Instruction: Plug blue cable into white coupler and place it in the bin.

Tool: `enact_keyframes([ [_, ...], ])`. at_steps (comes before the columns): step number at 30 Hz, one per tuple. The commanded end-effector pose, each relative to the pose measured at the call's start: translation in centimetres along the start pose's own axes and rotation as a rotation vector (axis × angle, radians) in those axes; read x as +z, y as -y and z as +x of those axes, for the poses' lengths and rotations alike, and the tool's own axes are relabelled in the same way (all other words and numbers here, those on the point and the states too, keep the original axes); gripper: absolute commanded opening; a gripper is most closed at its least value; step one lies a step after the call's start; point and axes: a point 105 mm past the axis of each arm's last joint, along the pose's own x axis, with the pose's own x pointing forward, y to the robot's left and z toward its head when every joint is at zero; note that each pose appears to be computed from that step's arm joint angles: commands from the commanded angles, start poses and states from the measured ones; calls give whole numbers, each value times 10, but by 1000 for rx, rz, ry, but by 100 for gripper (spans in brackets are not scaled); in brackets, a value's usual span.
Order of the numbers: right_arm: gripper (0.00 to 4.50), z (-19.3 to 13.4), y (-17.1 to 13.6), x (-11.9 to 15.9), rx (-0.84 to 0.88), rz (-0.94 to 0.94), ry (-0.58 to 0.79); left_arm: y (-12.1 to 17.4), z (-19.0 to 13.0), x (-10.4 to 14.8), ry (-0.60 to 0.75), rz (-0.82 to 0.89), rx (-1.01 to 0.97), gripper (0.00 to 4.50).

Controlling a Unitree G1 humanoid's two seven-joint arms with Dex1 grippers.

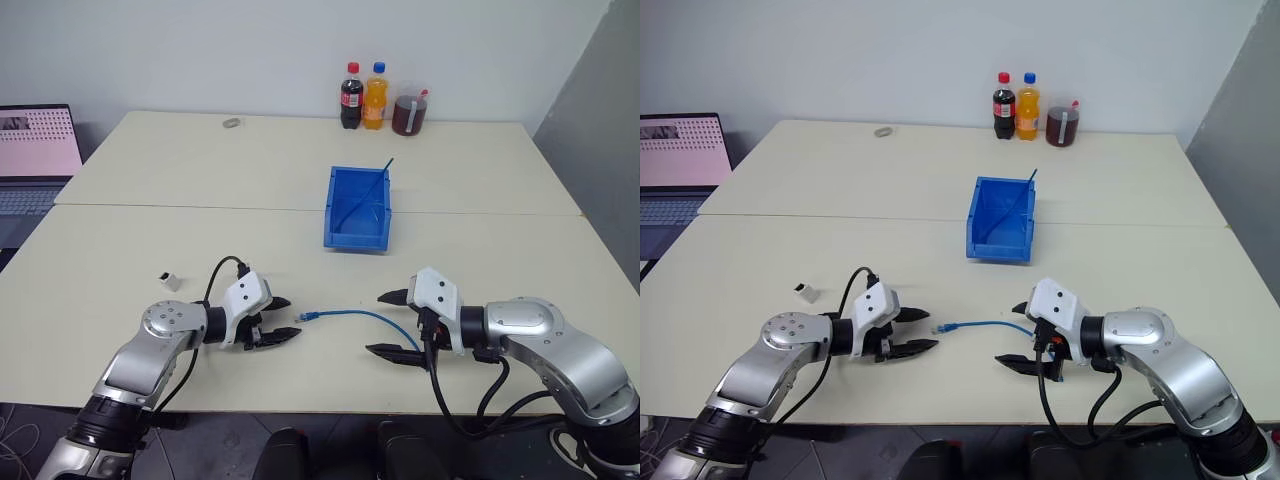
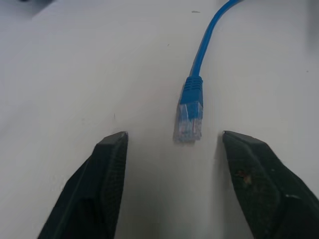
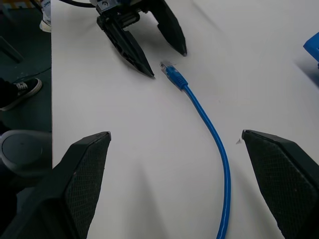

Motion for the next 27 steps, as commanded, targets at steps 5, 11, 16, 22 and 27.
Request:
enact_keyframes([
  [5,450,-2,-6,12,7,-63,24,4,13,-1,-55,-17,-55,301],
  [11,450,-3,-6,12,-3,-66,24,12,12,-5,-80,-29,-107,196],
  [16,450,-4,-2,12,-28,-70,25,21,13,-4,-80,-27,-143,100],
  [22,450,-4,2,12,-49,-77,26,29,17,-1,-54,-30,-160,26],
  [27,450,-5,1,12,-48,-55,49,18,12,7,13,-38,-92,26],
])
